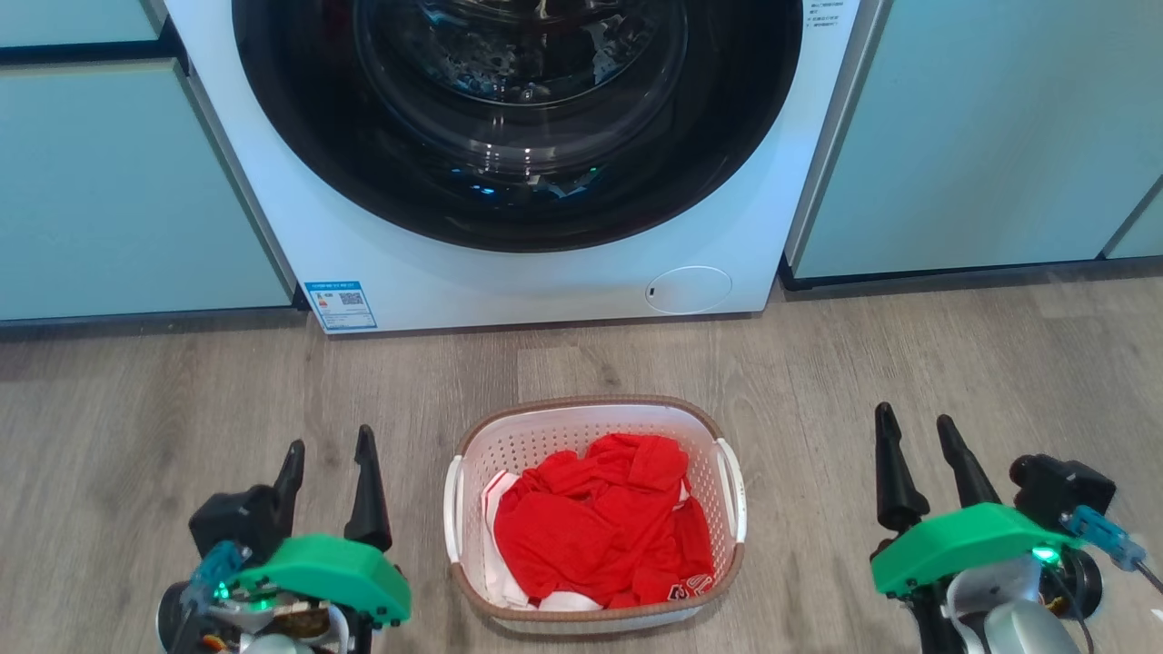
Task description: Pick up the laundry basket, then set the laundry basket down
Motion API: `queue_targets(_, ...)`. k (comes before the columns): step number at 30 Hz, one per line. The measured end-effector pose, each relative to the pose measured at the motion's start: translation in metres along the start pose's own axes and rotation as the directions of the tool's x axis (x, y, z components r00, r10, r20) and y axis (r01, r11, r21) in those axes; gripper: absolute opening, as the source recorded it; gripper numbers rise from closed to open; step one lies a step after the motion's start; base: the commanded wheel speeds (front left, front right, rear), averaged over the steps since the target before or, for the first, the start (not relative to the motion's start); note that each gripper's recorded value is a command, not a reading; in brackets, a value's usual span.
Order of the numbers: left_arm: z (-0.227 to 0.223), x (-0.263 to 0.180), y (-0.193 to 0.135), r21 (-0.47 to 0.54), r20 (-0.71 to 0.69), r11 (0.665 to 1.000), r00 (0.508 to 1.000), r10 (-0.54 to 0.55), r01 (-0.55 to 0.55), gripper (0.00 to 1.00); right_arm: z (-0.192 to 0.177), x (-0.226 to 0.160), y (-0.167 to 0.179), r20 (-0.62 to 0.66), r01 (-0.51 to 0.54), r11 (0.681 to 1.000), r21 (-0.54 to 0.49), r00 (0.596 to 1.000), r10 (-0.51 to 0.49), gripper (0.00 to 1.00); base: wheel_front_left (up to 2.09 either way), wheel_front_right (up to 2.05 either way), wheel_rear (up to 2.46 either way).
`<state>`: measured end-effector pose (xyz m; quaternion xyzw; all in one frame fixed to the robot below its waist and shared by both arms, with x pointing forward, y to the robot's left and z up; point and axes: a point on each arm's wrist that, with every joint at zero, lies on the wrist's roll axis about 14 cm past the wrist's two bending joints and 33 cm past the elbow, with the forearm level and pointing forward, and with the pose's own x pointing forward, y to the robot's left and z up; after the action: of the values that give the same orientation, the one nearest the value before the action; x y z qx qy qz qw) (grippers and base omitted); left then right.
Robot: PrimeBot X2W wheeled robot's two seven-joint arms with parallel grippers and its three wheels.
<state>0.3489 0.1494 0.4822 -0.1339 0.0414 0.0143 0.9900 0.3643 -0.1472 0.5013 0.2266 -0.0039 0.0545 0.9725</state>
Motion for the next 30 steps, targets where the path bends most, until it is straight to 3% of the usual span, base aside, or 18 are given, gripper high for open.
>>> queue_targets(19,0.006,-0.006,-0.008,0.195,0.07,0.98,0.996,-0.047,0.033,1.0,0.008,0.0,0.016,0.038,-0.063,0.977,-0.204,0.997,0.072,1.0,0.0,0.0,0.0)
queue_targets(30,0.007,-0.013,-0.018,0.307,0.106,0.95,0.99,-0.096,0.059,1.0,0.011,0.001,0.028,0.05,-0.106,0.941,-0.322,0.99,0.129,1.0,0.0,0.0,0.0)
